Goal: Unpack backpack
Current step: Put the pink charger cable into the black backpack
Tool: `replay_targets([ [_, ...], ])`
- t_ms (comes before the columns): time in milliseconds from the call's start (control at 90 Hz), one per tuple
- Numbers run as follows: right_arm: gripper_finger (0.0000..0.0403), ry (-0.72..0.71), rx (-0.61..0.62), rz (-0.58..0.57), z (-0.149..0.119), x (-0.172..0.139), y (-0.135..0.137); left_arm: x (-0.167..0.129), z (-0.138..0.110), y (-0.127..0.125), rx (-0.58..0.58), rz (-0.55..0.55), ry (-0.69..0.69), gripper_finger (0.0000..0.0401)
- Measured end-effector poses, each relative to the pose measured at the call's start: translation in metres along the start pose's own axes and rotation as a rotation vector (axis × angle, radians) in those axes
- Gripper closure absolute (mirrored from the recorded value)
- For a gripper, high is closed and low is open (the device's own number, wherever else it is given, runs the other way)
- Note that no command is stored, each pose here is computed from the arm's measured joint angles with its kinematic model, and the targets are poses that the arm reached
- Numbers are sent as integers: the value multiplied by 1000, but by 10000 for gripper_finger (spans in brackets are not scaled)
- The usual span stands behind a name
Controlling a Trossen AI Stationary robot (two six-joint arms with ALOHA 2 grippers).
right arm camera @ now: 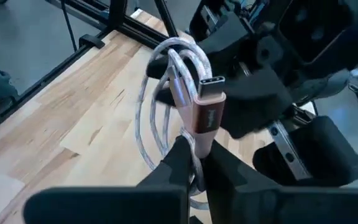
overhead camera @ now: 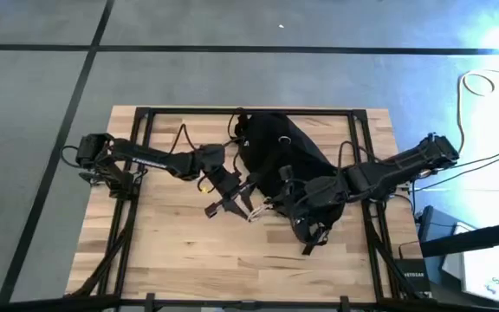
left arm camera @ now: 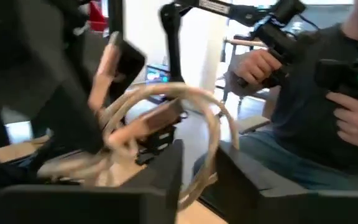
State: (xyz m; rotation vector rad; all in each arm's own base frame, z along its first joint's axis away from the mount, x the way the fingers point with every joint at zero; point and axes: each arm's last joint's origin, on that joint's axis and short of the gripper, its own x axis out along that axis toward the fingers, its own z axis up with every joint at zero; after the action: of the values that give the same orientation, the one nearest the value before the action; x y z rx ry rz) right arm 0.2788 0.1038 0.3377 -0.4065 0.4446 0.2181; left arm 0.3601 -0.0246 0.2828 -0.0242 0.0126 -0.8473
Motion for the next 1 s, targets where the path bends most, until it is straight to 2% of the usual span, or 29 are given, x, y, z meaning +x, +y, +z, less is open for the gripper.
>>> replay_targets([
  [167, 401, 34, 8, 21, -3, -8, 0, 3, 1, 0, 6, 91, -10, 214],
  [278, 402, 130, 42, 22, -11, -18, -1, 0, 1, 3, 47, 145, -7, 128],
  [378, 402, 242, 100, -43, -18, -36, -6, -6, 2, 10, 94, 353, 30, 83],
  [467, 402, 272, 167, -87, -16, -60, -13, -5, -10, 17, 189, 602, 155, 75],
  [522, 402, 285, 227, -96, -15, -75, -16, 0, -22, 21, 241, 691, 227, 76],
  [656, 402, 409, 347, -157, -24, -103, -22, 20, -53, 33, 301, 683, 301, 84],
  [778, 402, 481, 426, -227, -31, -113, -23, 40, -69, 51, 369, 752, 394, 85],
  [867, 402, 489, 449, -195, -31, -111, -22, 52, -67, 61, 386, 754, 434, 85],
  [1000, 402, 493, 462, -156, -31, -110, -20, 57, -47, 81, 289, 776, 551, 85],
])
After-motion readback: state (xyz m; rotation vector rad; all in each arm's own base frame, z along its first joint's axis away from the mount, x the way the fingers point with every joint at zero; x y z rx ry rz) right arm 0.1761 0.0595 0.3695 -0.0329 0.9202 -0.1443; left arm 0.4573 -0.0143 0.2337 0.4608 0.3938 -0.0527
